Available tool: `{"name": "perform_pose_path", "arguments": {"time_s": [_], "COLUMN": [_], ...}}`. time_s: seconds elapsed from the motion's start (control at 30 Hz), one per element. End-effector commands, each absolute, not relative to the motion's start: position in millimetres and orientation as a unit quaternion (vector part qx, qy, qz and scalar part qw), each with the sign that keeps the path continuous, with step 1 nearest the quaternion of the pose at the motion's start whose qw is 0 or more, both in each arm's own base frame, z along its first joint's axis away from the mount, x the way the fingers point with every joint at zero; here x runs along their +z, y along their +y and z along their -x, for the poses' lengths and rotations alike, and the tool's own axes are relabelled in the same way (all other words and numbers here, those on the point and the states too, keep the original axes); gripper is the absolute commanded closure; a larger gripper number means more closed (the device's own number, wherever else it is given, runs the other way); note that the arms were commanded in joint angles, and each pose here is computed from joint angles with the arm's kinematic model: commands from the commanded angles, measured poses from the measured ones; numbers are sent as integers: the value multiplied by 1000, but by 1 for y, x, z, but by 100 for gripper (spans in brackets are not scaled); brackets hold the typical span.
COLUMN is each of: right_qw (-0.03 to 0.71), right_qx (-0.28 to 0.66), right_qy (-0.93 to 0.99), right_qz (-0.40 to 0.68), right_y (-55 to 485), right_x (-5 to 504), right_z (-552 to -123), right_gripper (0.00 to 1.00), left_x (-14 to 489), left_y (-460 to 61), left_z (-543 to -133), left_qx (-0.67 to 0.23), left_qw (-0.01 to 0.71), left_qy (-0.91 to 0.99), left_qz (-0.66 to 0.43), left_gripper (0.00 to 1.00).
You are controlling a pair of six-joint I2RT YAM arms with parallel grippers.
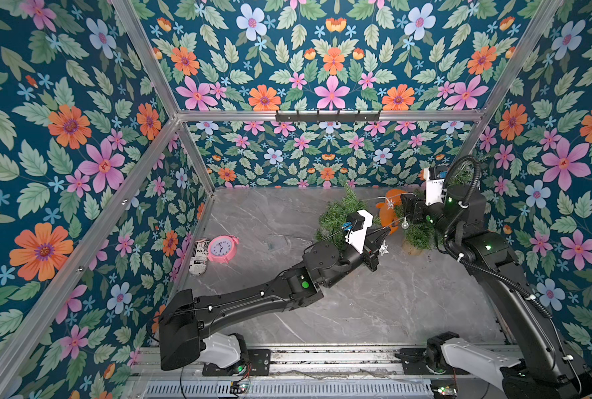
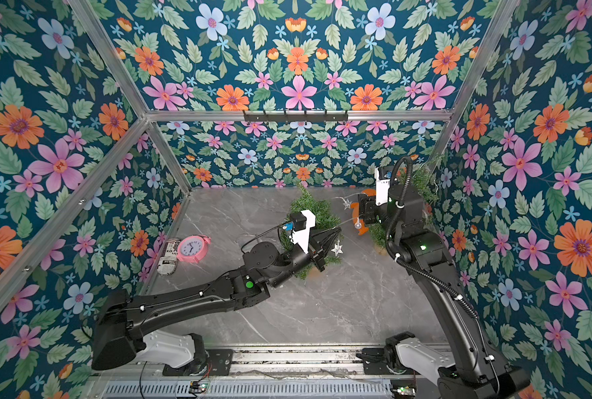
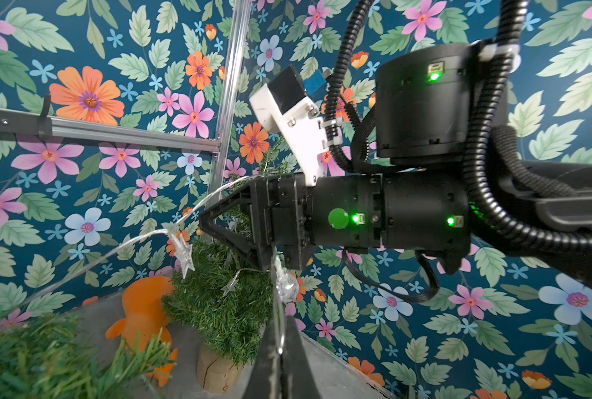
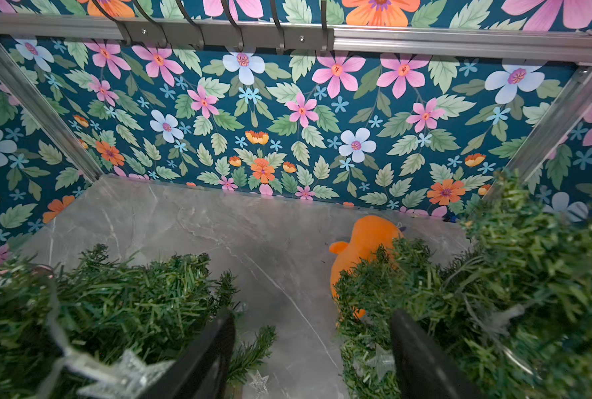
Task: Wrap string light around the christmas tree
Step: Wrap the light string around the Christmas tree.
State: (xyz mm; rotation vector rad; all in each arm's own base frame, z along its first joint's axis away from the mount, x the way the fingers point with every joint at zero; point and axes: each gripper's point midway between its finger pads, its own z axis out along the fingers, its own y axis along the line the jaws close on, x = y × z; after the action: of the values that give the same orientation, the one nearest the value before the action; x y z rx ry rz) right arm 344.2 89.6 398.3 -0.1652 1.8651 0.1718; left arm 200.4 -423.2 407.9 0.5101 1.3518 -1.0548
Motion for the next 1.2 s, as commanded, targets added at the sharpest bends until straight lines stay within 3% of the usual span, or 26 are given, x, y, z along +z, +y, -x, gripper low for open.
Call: {"name": "perform_pose_path", "arguments": {"time_s": [0.0, 0.13, 0.23, 0.33, 0.67, 0.93, 1.17], "right_qw": [586, 585, 560, 514, 375, 382, 468], "right_qx": [200, 272, 277, 323, 364, 354, 355], "right_qy": [775, 756, 776, 791, 851, 851, 806], "right_qz": [127, 112, 82, 79, 55, 63, 76], "right_y": [134, 146, 140, 151, 162, 154, 142], "right_x": [414, 434, 439, 436, 384, 401, 429], "right_z": [-331, -320, -313, -298, -265, -247, -226], "right_gripper": [1, 1, 6, 1, 1, 1, 1], "left_x": [403, 386, 372, 362, 358, 346, 353], "left_y": [-418, -422, -426, -428, -427, -424, -432], "left_z": [-218, -223, -228, -235, -256, -272, -263], "left_qx": [-439, -420, -402, -384, -335, -312, -345], "left_qw": [631, 627, 624, 625, 637, 626, 614], "left_qy": [611, 626, 639, 650, 674, 703, 695], "left_qz": [-190, -198, -203, -199, -165, -127, -145], "left_gripper": [100, 100, 100, 100, 100, 100, 100]}}
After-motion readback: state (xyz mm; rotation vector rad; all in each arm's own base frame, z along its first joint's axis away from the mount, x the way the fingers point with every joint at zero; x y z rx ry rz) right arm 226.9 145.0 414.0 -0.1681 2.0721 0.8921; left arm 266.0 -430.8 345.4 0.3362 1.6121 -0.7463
